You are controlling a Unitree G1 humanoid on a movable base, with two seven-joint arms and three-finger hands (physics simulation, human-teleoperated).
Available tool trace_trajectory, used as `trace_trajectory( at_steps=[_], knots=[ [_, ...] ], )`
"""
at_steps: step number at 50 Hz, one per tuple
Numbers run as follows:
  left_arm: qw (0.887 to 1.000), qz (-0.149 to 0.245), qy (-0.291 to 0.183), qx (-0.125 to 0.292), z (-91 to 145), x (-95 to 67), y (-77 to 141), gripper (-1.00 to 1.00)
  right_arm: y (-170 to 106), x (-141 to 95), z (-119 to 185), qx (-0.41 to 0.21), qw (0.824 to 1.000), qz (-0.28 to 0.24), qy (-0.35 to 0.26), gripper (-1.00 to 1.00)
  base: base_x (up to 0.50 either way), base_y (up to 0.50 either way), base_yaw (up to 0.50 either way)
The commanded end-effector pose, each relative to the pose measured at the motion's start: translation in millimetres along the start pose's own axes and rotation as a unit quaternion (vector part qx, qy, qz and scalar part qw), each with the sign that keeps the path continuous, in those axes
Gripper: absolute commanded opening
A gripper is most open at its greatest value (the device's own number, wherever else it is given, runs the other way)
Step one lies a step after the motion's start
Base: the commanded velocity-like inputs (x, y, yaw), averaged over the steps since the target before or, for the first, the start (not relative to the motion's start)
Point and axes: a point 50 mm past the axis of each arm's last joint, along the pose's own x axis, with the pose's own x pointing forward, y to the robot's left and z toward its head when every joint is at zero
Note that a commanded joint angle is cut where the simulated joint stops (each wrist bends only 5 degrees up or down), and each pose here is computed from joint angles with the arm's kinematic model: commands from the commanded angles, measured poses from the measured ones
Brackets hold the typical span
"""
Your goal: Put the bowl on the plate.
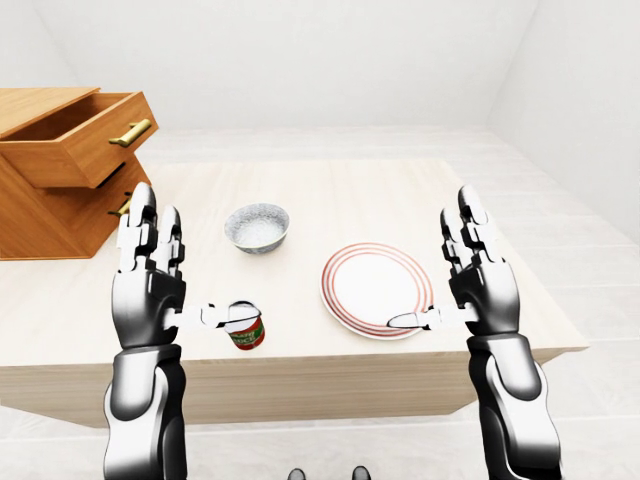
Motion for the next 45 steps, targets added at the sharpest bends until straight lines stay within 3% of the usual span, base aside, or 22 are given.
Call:
trace_trajectory(
  at_steps=[1,11,27,35,37,45],
  knots=[
    [1.0,0.0,0.012,0.003,-4.7,-1.3,1.3,1.0,-0.4,-1.2,0.8,0.0,1.0,-0.001,-0.001,1.0,0.0,0.0,0.0],
    [1.0,0.001,0.013,0.0,-5.4,-1.5,4.7,1.0,1.0,-2.3,-0.1,-0.003,1.0,0.004,0.002,1.0,0.0,0.0,0.0],
    [1.0,-0.003,0.018,0.003,-6.6,-3.4,4.1,1.0,0.8,-1.4,-4.3,-0.003,1.0,0.003,0.011,1.0,0.34,0.0,0.0],
    [1.0,-0.006,0.021,0.004,-7.3,-5.5,2.9,1.0,0.7,-3.0,-8.3,-0.003,1.0,0.004,0.021,1.0,0.07,0.0,0.0],
    [1.0,-0.008,-0.014,0.007,7.3,-1.1,1.8,1.0,-0.2,-2.8,-11.8,-0.003,1.0,0.003,0.028,1.0,0.0,0.0,0.0],
    [1.0,-0.008,-0.028,0.013,14.7,-2.5,3.8,1.0,2.5,-3.3,-14.2,0.0,0.999,0.005,0.033,1.0,0.0,0.0,0.0]
  ],
)
